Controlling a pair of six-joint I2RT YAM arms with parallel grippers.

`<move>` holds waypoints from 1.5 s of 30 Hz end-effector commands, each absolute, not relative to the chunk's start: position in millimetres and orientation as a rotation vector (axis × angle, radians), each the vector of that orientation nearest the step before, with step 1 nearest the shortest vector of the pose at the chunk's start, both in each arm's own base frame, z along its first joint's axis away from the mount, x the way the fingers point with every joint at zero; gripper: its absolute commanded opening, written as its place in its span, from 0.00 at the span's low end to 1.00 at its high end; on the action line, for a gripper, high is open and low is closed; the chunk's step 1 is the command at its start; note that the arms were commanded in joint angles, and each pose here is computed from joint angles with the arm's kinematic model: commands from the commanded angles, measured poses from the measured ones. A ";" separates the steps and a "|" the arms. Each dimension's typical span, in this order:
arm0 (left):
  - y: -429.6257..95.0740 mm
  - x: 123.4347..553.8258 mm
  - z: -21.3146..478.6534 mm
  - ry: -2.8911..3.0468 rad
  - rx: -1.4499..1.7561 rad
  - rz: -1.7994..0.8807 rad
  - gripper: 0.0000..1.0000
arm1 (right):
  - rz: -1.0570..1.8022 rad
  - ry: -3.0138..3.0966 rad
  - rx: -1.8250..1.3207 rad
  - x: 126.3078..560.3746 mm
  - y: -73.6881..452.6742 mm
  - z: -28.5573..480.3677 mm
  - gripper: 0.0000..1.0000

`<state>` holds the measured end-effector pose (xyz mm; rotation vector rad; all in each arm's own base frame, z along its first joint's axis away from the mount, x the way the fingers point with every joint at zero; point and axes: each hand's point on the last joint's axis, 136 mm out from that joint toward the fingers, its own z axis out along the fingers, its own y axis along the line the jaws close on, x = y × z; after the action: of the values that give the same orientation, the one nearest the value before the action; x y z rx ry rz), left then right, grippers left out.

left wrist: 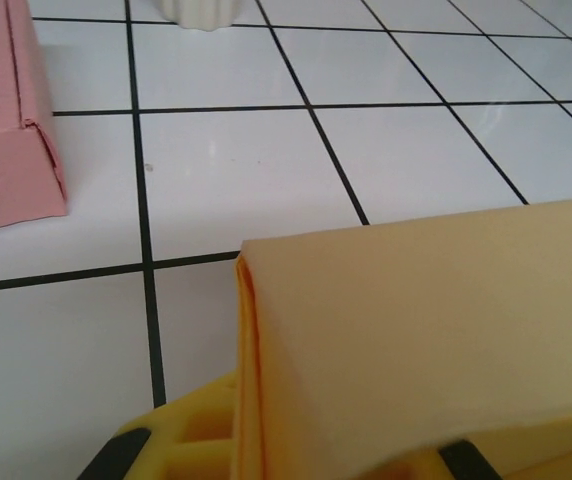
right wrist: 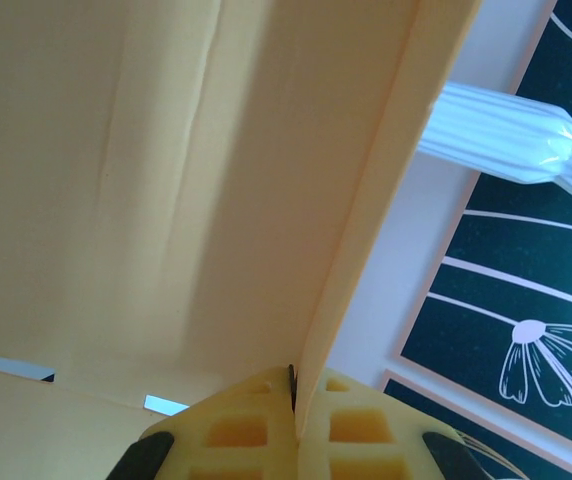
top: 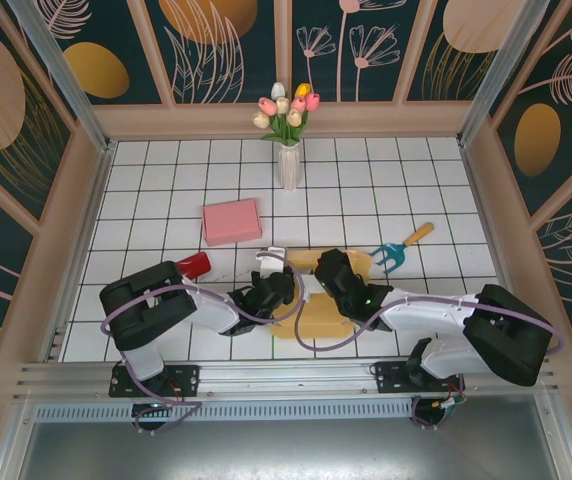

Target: Fold the paper box

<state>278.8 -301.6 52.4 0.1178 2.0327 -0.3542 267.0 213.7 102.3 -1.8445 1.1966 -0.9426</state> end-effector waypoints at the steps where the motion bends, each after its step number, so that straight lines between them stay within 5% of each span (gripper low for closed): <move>1: -241.6 297.9 37.9 2.017 -0.049 -0.022 0.00 | -0.901 1.173 -2.127 237.4 200.1 53.0 0.00; 15: -275.8 295.1 65.2 2.029 0.000 -0.261 0.00 | -0.792 1.238 -2.046 237.1 222.4 68.0 0.00; 16: -275.7 294.6 64.3 2.033 0.002 -0.260 0.09 | -0.788 1.240 -2.042 237.4 223.3 68.7 0.00; 22: -269.5 287.7 82.1 2.006 -0.041 -0.348 0.16 | -0.802 1.241 -2.014 241.4 224.0 71.9 0.01; 27: -262.8 282.4 74.3 2.022 -0.059 -0.364 0.32 | -0.789 1.262 -1.980 242.5 226.6 75.2 0.01; 45: -275.0 268.5 27.1 2.093 -0.015 -0.417 0.35 | -0.753 1.298 -1.922 244.0 225.9 82.4 0.01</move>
<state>273.7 -280.5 51.5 -0.0459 2.0287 -0.4741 260.9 226.8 103.5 -1.7910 1.3178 -0.8210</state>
